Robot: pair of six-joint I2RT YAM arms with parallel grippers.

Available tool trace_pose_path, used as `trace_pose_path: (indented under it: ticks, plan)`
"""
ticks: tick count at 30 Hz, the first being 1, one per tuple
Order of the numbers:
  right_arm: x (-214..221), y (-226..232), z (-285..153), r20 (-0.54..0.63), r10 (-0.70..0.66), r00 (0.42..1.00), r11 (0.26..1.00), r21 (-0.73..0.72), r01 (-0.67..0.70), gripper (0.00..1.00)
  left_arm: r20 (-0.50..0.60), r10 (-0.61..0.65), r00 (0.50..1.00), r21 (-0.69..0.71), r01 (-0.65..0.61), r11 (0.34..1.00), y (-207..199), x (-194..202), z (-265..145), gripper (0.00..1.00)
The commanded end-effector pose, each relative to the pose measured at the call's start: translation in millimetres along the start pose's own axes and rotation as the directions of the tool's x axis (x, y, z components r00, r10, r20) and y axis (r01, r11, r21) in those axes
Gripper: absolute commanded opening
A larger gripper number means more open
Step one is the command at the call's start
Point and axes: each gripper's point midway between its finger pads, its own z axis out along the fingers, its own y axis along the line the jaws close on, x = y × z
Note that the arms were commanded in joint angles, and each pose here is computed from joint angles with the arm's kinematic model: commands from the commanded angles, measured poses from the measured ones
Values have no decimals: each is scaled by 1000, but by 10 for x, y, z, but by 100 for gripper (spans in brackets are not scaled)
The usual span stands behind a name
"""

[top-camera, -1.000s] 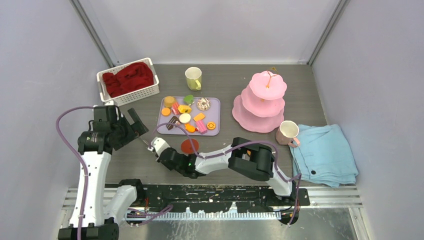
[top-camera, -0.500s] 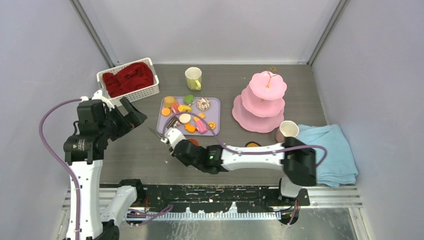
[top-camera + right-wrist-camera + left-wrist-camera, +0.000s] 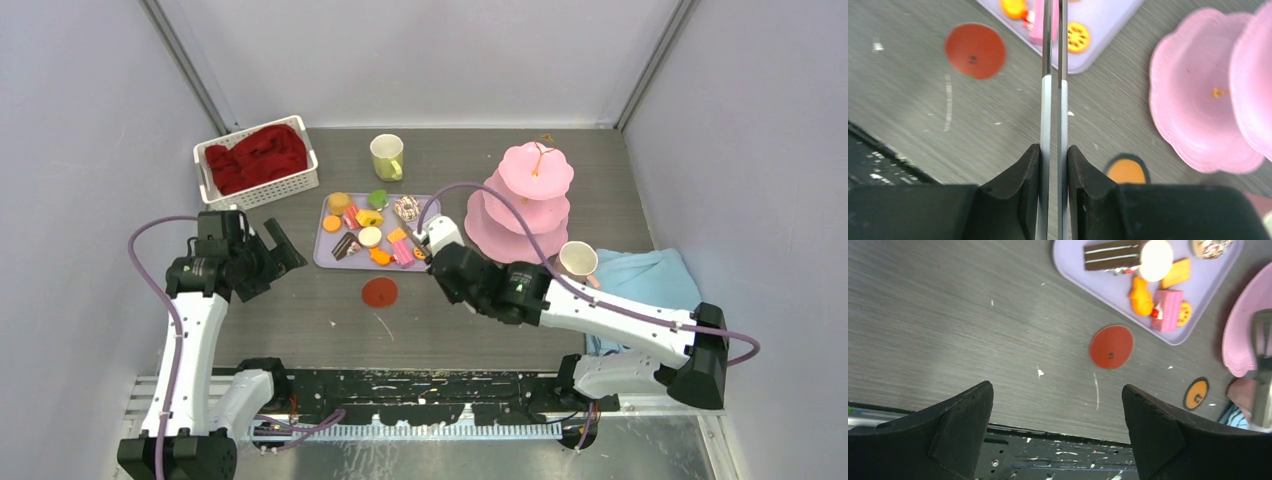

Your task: Serve the afternoon tea

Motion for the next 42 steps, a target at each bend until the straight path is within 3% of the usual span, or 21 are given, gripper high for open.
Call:
trace_pose_path:
  ticks: [1,10,18,30,42]
  plan:
    - [-102,-398,-107,-40,70,997,997,39,-68,15,32,20,999,-6,-20,1000,31,-37,119,99]
    - [-161,-693,214,-136,74,988,995,71,-65,30,9,27,1000,-6,-27,1000,36,9,225,99]
    - [23,-543,240,-218,40,975,998,-40,-50,39,-6,29,1000,0,-29,1000,53,61,279,99]
    - [-171,-501,82,-124,110,986,990,-76,-120,41,-10,22,1000,4,-22,1000,65,97,305,99]
    - [-12,-352,171,-179,112,977,982,-132,-137,44,-9,19,1000,-2,-20,1000,80,104,300,99]
